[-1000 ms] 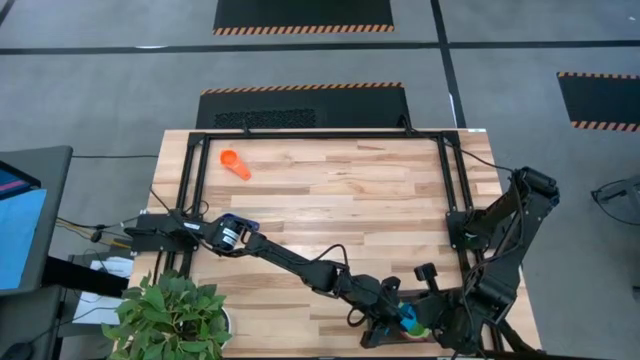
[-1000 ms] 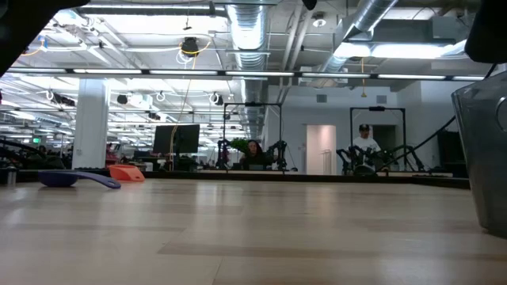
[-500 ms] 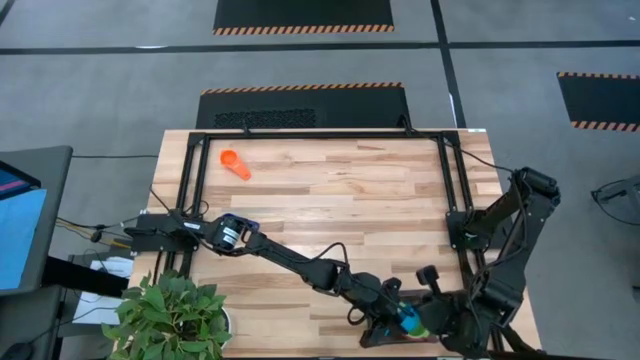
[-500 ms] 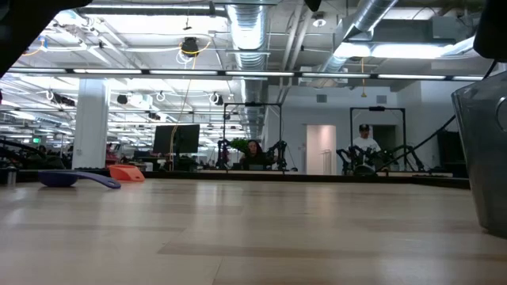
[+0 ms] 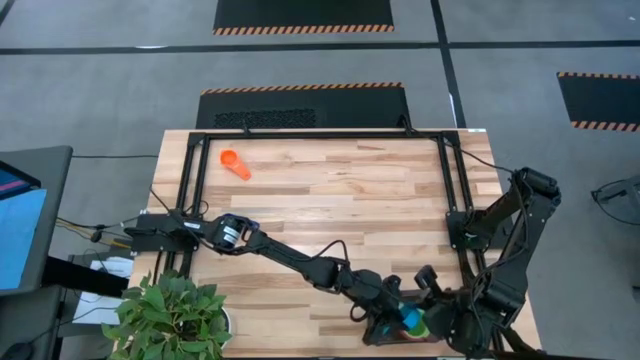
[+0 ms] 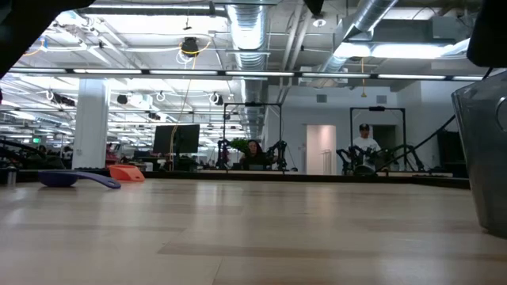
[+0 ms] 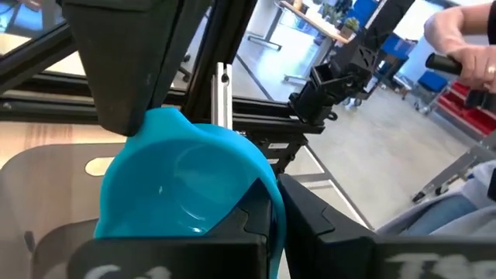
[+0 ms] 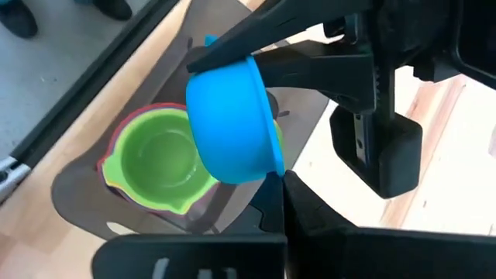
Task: Nest measuring cups in basket
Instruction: Stack the light blue measuring cup on top of the green measuring cup in the black bin
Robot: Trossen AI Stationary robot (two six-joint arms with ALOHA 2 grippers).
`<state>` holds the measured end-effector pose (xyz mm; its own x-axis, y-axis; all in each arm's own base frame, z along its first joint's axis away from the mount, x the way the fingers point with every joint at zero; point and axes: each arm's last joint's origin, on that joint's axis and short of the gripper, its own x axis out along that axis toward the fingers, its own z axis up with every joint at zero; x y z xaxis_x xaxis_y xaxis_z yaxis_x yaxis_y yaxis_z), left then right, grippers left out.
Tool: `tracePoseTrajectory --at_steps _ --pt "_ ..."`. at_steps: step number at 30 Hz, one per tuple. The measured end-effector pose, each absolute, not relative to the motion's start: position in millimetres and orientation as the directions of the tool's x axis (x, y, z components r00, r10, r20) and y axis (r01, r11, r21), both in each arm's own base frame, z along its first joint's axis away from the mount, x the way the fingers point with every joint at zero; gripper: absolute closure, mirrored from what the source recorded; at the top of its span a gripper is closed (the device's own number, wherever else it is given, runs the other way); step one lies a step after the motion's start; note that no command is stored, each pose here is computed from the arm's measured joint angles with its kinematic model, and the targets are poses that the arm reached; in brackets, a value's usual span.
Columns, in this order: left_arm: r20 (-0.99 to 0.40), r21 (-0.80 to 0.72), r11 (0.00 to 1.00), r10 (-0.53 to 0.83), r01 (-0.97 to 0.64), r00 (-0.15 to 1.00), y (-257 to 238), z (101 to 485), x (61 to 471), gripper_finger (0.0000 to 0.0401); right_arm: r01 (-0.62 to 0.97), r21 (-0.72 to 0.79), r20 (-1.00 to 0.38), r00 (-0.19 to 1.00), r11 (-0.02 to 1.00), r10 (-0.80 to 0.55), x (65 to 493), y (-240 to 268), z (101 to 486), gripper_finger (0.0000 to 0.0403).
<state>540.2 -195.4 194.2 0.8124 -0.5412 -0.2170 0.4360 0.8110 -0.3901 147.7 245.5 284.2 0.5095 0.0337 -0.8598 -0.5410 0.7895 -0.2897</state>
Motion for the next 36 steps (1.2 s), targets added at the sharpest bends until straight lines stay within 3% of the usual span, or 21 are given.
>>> tracePoseTrajectory --at_steps 3,11,17,24,36 --pt "-0.216 -0.410 0.806 -0.541 0.427 0.813 -195.1 194.4 540.4 0.0390 -0.546 -0.284 -0.863 0.504 0.788 0.039 147.2 245.9 284.2 0.0403" --pt "-0.227 -0.525 0.766 -0.546 0.371 0.806 -189.8 193.2 541.8 0.0300 -0.554 -0.273 -0.865 0.498 0.787 0.051 145.3 247.6 284.5 0.0403" --pt "-0.227 -0.596 0.717 -0.583 0.363 0.780 -183.6 192.9 543.4 0.0258 -0.512 -0.265 -0.862 0.506 0.817 0.037 141.9 248.1 284.3 0.0403" --pt "-0.210 -0.747 0.571 -0.689 0.341 0.693 -171.9 193.5 545.4 0.0245 -0.470 -0.307 -0.843 0.537 0.827 -0.008 138.4 246.8 284.3 0.0403" --pt "-0.156 -0.749 0.503 -0.767 0.432 0.622 -167.3 223.0 549.1 0.0245 -0.471 -0.315 -0.846 0.532 0.824 -0.020 138.1 245.5 283.9 0.0403"
